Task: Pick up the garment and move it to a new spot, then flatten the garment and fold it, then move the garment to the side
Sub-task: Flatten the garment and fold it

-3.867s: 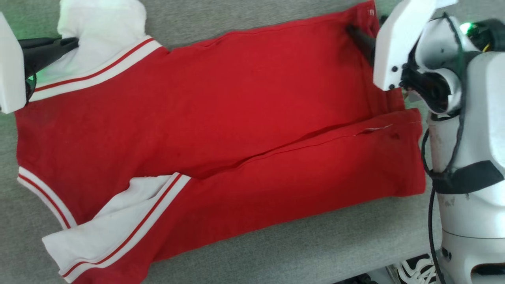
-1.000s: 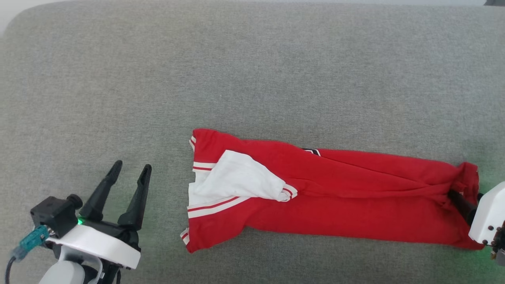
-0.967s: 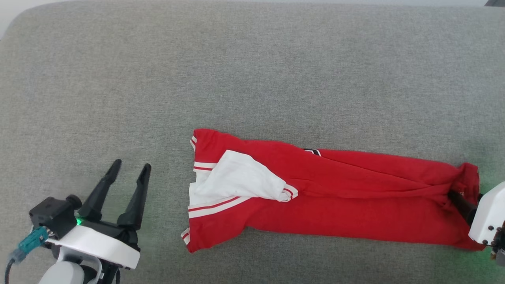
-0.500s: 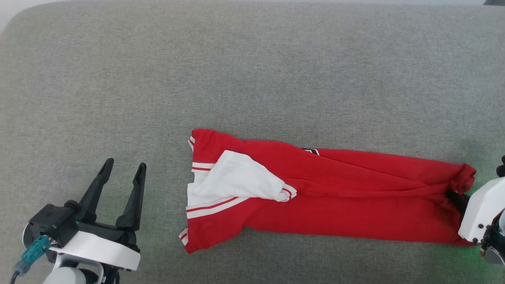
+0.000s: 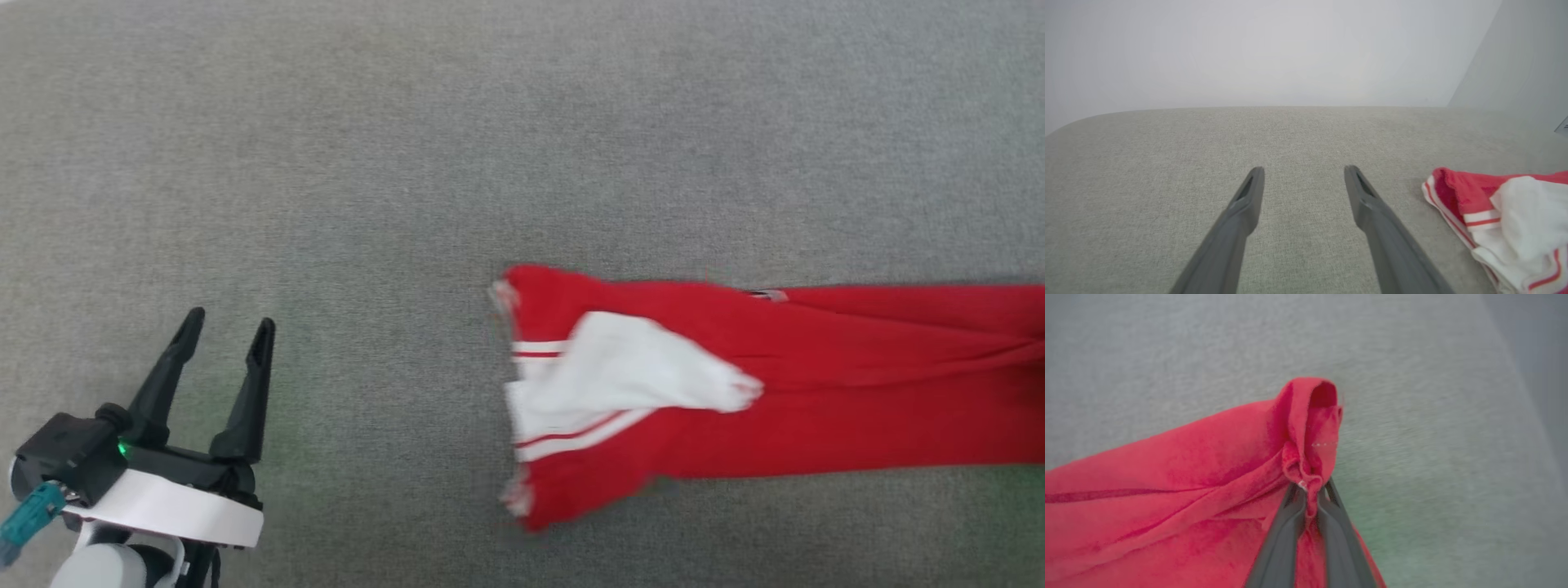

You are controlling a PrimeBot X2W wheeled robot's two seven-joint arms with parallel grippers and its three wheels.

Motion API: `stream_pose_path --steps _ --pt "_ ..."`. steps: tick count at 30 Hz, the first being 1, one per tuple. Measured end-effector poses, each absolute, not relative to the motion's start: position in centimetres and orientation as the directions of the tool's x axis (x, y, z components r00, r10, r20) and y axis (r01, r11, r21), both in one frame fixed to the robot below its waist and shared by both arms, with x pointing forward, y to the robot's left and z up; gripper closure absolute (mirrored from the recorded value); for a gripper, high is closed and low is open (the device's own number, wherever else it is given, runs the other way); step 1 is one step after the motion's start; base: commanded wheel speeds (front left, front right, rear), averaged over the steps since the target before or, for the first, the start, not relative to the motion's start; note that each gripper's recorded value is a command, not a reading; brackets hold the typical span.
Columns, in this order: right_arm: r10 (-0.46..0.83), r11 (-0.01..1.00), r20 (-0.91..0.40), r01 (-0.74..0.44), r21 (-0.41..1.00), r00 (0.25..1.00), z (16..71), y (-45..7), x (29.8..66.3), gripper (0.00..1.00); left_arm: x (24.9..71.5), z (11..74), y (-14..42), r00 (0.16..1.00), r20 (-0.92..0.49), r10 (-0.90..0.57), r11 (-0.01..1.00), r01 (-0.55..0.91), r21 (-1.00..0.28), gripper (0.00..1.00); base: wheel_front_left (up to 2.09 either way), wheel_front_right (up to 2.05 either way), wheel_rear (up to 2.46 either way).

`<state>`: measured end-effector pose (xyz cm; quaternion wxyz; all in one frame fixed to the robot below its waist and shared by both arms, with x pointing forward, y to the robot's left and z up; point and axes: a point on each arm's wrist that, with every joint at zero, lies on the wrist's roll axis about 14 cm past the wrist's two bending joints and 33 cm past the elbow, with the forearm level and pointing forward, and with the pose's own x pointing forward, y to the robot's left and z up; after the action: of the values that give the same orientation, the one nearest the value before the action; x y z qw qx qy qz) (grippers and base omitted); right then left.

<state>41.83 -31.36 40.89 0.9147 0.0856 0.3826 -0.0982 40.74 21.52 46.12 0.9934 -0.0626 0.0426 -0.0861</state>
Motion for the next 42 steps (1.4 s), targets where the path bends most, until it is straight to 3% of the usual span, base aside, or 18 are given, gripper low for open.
stream_pose_path --steps 7,13,23,26,30,37,42 --pt "-0.343 0.908 -0.638 0.416 -0.038 0.690 44.9 -39.1 40.9 1.00 41.4 45.7 21.1 0.976 -0.083 -0.202 0.974 0.192 -0.120 0.00 0.00 0.00 0.00" --pt "-0.299 0.925 -0.638 0.379 -0.012 0.710 45.9 -37.8 41.1 1.00 41.1 46.1 20.9 0.976 -0.075 -0.205 0.973 0.195 -0.121 0.00 0.00 0.00 0.00" --pt "0.050 0.999 -0.675 -0.040 0.029 0.736 46.9 -24.8 42.0 1.00 39.6 46.3 21.0 0.979 -0.078 -0.188 0.976 0.177 -0.129 0.00 0.00 0.00 0.00" --pt "0.199 0.973 -0.682 -0.226 0.050 0.704 46.9 -18.9 41.8 1.00 39.0 46.2 21.0 0.979 -0.085 -0.185 0.976 0.172 -0.134 0.00 0.00 0.00 0.00" --pt "0.339 0.918 -0.678 -0.386 0.088 0.652 46.9 -13.2 41.4 1.00 38.6 46.2 21.1 0.980 -0.086 -0.178 0.976 0.165 -0.140 0.00 0.00 0.00 0.00" --pt "0.484 0.823 -0.686 -0.548 0.148 0.542 45.5 -6.3 41.0 1.00 38.2 45.8 21.1 0.981 -0.098 -0.166 0.977 0.150 -0.154 0.00 0.00 0.00 0.00" --pt "0.518 0.786 -0.716 -0.590 0.183 0.468 43.0 -4.0 40.9 1.00 38.3 45.6 21.3 0.982 -0.105 -0.156 0.978 0.138 -0.158 0.00 0.00 0.00 0.00"
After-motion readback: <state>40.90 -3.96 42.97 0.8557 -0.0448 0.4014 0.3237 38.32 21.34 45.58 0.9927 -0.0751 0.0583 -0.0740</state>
